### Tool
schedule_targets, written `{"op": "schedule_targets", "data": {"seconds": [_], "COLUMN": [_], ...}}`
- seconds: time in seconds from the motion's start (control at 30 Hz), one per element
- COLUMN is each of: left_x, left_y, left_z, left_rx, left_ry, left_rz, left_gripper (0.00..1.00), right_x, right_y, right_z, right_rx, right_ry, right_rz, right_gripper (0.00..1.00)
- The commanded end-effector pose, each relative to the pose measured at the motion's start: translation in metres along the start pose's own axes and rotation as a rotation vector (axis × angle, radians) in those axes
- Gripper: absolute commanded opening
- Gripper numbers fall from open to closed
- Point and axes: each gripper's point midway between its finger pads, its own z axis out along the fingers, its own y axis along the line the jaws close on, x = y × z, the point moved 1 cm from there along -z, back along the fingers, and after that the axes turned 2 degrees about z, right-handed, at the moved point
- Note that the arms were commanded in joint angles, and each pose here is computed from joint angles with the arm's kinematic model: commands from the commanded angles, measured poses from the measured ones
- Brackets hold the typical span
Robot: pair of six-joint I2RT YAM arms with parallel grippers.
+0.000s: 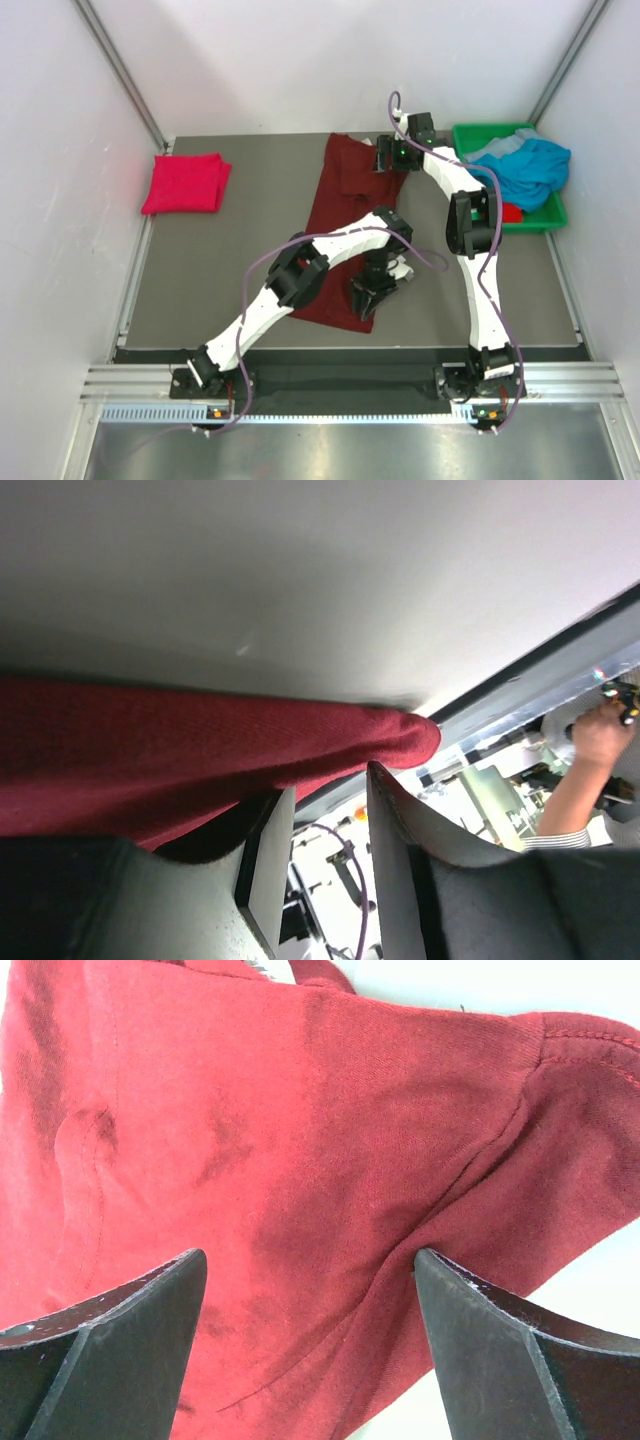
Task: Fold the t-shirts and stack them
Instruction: Fold the tshirt
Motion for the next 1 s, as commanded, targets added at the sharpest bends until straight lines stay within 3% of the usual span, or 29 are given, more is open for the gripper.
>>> {"op": "schedule_targets", "data": {"seconds": [0.0,0.5,0.97], "left_x": [-0.117,-0.155,-0.186], "left_y": [0.01,0.007,-0.004], "left_z": [0.063,0.05,0.029], "left_rx": [-0.024,-0.092,-0.114], "left_ry": [-0.314,-0.447,-0.612], "left_rz": [0.271,0.374,0.461], "left_gripper": [0.43,0.45,0.47], "right_x": [-0.024,-0.026,-0.052], "right_y": [0.01,0.015,0.02], "right_z": [-0.008,-0.014,-0.049], "right_rx": [-0.015,-0.014,0.013], "right_ry": [-0.068,-0.071,-0.125], "right_rz": [-0.03,-0.047,-0.11], "right_gripper": [0.86,0.86,0.86]}}
